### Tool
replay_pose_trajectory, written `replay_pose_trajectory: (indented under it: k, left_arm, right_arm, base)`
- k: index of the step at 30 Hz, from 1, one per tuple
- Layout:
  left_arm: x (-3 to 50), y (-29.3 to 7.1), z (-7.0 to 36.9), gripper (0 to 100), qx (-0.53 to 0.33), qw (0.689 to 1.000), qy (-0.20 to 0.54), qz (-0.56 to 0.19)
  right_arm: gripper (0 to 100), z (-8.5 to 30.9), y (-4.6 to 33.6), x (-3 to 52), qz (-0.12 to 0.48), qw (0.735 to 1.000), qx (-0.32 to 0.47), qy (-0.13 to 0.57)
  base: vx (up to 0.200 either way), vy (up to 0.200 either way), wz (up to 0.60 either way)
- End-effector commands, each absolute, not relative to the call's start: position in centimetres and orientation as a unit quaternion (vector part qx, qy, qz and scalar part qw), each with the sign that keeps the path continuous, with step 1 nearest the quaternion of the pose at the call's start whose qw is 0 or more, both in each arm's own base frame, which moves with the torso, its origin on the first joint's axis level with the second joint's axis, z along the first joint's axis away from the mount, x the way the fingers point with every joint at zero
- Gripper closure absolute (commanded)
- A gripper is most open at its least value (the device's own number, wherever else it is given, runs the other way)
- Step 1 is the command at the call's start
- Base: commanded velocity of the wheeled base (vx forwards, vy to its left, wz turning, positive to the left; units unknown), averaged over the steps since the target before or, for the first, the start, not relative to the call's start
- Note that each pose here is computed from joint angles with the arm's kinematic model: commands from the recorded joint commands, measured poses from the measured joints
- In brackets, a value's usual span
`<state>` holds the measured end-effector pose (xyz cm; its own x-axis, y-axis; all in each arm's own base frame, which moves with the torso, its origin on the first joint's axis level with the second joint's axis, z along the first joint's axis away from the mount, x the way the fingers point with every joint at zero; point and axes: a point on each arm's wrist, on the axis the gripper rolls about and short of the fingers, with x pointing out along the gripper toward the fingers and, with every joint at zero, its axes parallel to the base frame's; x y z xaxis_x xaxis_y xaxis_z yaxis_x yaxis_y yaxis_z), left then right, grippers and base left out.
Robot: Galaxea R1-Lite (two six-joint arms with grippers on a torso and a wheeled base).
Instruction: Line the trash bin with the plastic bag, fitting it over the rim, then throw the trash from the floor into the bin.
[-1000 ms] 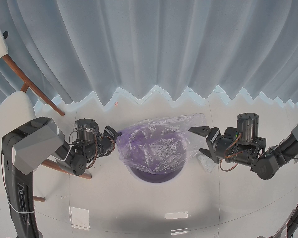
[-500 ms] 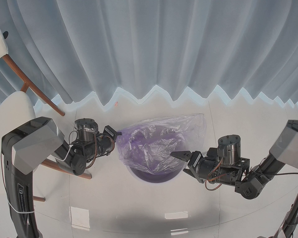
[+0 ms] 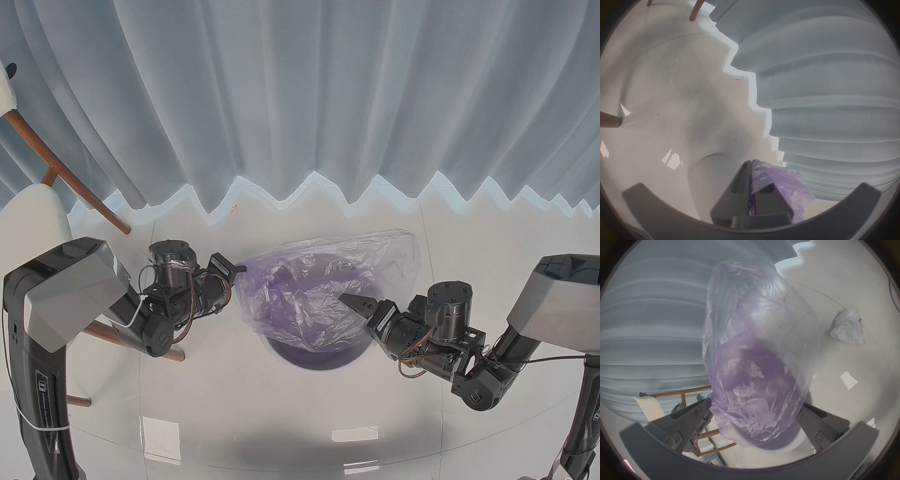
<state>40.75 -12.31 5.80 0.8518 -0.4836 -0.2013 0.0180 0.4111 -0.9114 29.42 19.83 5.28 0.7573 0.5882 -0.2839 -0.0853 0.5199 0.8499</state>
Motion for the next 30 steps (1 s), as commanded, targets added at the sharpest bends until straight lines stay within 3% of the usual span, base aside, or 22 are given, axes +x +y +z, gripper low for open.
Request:
replay_pose_trajectory:
  k: [1,6,7,22,30]
  left_arm:
    - [40.7,-12.3,5.6,100,-0.52,0.809,0.226,-0.154]
    - [40.7,-12.3,5.5,100,-0.52,0.809,0.228,-0.152]
    - [40.7,-12.3,5.5,100,-0.52,0.809,0.228,-0.153]
    - [40.4,-12.2,6.3,100,-0.513,0.815,0.219,-0.157]
    - [36.0,-12.3,8.8,100,-0.393,0.869,0.239,-0.182]
  right_arm:
    - [0,4.5,20.1,29.9,0.198,0.826,0.445,0.286]
    - [0,5.0,20.3,30.6,0.189,0.834,0.452,0.253]
    - [100,5.1,20.3,30.6,0.19,0.834,0.453,0.249]
    - [100,6.3,19.7,29.6,0.202,0.833,0.457,0.237]
    - [100,9.6,16.6,28.3,0.239,0.816,0.463,0.251]
  base:
    - [0.0,0.0,0.0]
    - [0.0,0.0,0.0]
    - [0.0,0.0,0.0]
    - [0.0,0.0,0.0]
    - [0.0,0.0,0.0]
